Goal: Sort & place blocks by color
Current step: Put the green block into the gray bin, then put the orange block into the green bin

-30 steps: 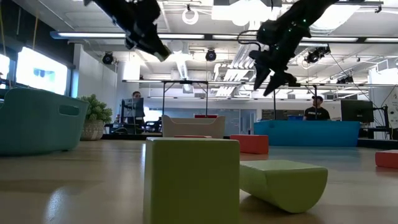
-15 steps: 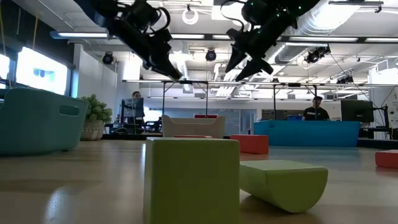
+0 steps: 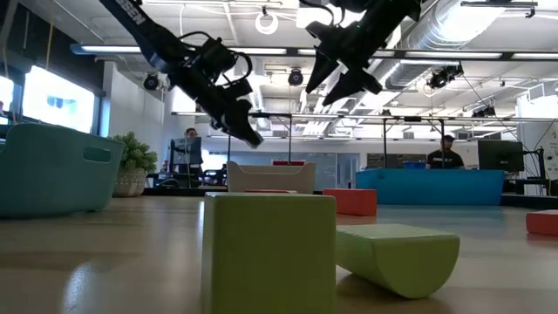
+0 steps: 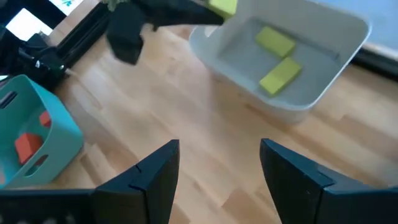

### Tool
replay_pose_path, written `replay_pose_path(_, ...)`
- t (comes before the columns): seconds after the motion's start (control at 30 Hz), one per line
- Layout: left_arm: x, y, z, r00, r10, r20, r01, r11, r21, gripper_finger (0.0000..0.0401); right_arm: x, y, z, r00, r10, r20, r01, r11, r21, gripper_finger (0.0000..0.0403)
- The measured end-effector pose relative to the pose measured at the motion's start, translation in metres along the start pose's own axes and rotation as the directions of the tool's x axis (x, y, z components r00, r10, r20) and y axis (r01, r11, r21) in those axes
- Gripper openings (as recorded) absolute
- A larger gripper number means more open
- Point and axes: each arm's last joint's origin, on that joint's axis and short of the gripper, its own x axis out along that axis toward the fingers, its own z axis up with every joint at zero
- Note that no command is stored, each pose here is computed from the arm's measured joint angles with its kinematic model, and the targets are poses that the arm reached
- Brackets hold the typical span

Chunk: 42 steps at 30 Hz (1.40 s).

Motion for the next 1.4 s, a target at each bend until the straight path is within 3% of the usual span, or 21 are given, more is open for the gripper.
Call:
replay_pose_path(0.43, 0.022, -0.001, -0.014, 0.999, 0.0, -0.037, 0.001, 1.0, 0.003, 0.0133, 0.001, 0.036, -0.04, 0.993, 0.047, -0.104, -0.042, 0.998, 0.056, 0.0211)
replay_pose_path(0.6, 0.022, -0.001, -0.014, 0.999, 0.0, -0.039, 0.001, 1.0, 0.007, 0.016, -0.002, 0.051, -0.056, 0.987, 0.065, -0.146, -0.058, 0.997, 0.058, 0.0211)
replay_pose_path(0.9, 0.019, -0.001, -0.012, 0.999, -0.002, -0.05, -0.003, 0.996, -0.09, 0.021, 0.011, 0.066, -0.087, 0.974, -0.003, -0.227, 0.035, 0.99, 0.139, 0.0211)
replay_pose_path(1.13, 0.007, 0.005, 0.016, 0.993, -0.022, -0.114, 0.011, 0.995, -0.1, 0.0214, 0.027, 0.07, -0.101, 0.964, -0.036, -0.263, 0.08, 0.984, 0.16, 0.0211)
replay_pose_path(1.4, -0.011, 0.012, 0.046, 0.978, -0.049, -0.202, 0.024, 0.992, -0.123, 0.0216, 0.035, 0.066, -0.108, 0.954, -0.114, -0.276, 0.148, 0.983, 0.105, 0.0211)
